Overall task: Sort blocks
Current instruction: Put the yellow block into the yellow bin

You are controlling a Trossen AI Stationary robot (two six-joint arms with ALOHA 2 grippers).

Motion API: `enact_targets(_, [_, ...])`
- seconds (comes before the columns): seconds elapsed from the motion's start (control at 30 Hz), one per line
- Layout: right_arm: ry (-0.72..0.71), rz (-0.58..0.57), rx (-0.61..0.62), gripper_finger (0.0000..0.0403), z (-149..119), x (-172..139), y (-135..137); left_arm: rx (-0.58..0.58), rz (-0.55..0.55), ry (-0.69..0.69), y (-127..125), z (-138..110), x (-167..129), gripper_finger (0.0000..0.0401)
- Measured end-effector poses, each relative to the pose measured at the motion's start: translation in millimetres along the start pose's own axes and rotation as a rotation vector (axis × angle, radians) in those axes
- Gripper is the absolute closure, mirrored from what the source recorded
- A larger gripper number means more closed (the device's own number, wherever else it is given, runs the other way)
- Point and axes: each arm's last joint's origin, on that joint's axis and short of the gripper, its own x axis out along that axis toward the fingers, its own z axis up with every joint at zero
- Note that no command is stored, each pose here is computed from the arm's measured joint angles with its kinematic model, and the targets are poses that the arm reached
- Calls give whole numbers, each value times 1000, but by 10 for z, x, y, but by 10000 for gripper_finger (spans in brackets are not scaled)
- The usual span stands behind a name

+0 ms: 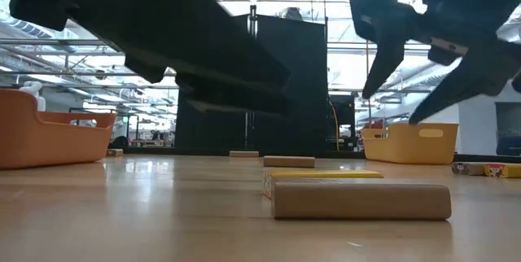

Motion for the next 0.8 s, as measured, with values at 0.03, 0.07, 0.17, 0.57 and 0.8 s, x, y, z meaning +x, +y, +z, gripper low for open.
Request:
enact_targets(0.03, [5,6,-9,197,-2,24,16,-10,5,12,3,-13,-1,178])
enact_targets(0.07, [11,13,-16,197,-4,40,35,-14,8,22,6,-23,-1,178])
enact_targets(0.17, [8,16,-25,197,3,72,53,-13,8,23,5,-24,-1,178])
enact_targets(0.57, [-75,-35,-13,197,82,46,-7,44,118,-2,55,-113,79,178])
enact_targets(0.8, [-132,-70,36,197,137,39,-45,46,140,4,47,-229,238,178])
